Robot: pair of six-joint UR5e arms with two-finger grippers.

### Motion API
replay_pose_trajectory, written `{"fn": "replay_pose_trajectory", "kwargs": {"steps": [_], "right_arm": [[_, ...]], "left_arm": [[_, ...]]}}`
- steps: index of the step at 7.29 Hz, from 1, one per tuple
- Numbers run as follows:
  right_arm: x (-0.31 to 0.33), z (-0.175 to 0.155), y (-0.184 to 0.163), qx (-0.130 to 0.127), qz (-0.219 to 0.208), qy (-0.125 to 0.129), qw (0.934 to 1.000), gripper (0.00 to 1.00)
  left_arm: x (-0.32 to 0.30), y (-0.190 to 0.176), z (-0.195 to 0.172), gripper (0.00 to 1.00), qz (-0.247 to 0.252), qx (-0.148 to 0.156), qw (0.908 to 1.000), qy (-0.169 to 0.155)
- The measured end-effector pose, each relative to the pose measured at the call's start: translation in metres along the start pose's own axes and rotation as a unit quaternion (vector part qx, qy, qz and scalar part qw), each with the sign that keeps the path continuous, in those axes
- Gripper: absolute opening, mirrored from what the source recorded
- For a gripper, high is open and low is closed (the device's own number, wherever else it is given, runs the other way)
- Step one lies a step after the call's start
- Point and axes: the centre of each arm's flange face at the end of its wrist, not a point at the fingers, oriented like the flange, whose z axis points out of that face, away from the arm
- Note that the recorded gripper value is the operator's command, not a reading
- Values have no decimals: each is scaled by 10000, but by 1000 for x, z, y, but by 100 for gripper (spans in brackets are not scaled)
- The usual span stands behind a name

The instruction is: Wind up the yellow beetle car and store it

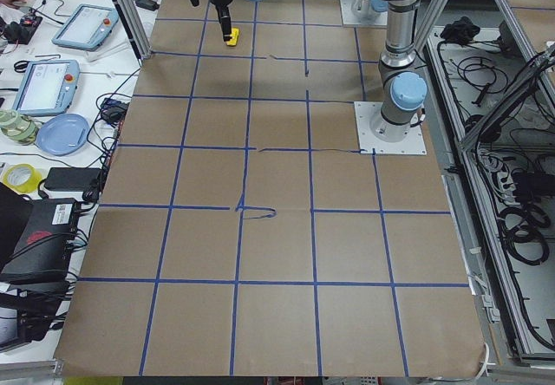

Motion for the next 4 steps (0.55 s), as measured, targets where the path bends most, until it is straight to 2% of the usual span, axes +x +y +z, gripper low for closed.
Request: {"fn": "replay_pose_trajectory", "kwargs": {"steps": [3, 4], "right_arm": [[1, 3, -1, -41, -274, -5, 9996, 100], [2, 7, -4, -84, -404, -6, 9991, 100]], "left_arm": [[-2, 32, -17, 100, 1041, -151, 9944, -36], [-5, 44, -22, 100, 1239, -207, 9920, -89]]}}
